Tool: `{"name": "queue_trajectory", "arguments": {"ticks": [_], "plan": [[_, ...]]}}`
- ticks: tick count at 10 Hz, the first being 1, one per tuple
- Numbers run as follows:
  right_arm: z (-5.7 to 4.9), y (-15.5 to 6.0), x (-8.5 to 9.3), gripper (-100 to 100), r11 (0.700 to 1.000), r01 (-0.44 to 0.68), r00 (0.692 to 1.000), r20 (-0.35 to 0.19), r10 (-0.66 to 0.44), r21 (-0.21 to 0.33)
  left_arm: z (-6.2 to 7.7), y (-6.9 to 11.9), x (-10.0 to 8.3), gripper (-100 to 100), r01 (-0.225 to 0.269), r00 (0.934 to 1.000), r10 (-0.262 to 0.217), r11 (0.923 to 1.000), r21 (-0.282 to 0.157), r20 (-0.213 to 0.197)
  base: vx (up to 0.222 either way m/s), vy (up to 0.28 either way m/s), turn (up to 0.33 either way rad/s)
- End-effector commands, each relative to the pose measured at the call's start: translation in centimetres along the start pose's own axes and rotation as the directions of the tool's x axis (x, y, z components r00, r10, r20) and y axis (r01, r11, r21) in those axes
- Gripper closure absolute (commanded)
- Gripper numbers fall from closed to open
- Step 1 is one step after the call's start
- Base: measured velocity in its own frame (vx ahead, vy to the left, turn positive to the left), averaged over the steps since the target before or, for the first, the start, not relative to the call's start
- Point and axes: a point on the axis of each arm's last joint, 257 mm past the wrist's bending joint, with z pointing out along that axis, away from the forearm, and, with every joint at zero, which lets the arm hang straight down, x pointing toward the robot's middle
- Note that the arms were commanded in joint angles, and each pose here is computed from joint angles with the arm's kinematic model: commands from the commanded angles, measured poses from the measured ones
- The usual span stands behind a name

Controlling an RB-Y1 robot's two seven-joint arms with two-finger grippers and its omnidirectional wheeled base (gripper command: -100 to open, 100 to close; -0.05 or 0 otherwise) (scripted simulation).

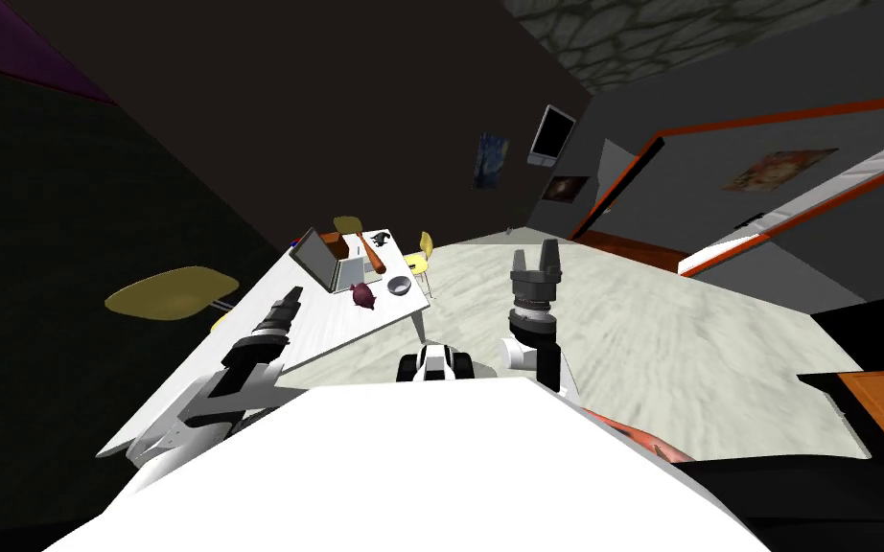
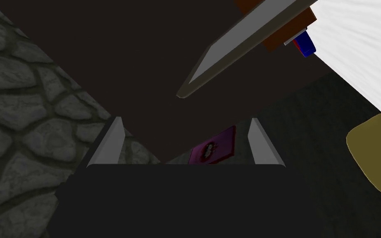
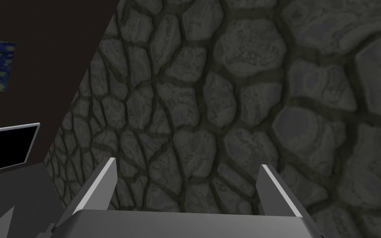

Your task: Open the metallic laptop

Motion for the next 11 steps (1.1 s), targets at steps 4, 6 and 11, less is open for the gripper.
{"name": "queue_trajectory", "arguments": {"ticks": [4,6,11], "plan": [[0.0,0.0,0.0,0,1.0,0.0,1.0,0.0,0.0,0.0,0.9,7.1,-6.5,-100,-0.097,0.9942,0.104,0.9775,-0.187,0.028,0.007,-0.009,-0.237],[0.0,0.0,0.0,0,1.0,0.0,1.0,0.0,0.0,0.0,1.0,9.1,-9.1,-100,-0.121,0.9899,0.135,0.9602,-0.252,0.042,0.009,-0.005,-0.191],[0.0,0.0,0.0,0,1.0,0.0,1.0,0.0,0.0,0.0,0.9,12.2,-14.1,-100,-0.148,0.9802,0.185,0.9215,-0.359,0.07,0.007,-0.001,-0.127]]}}
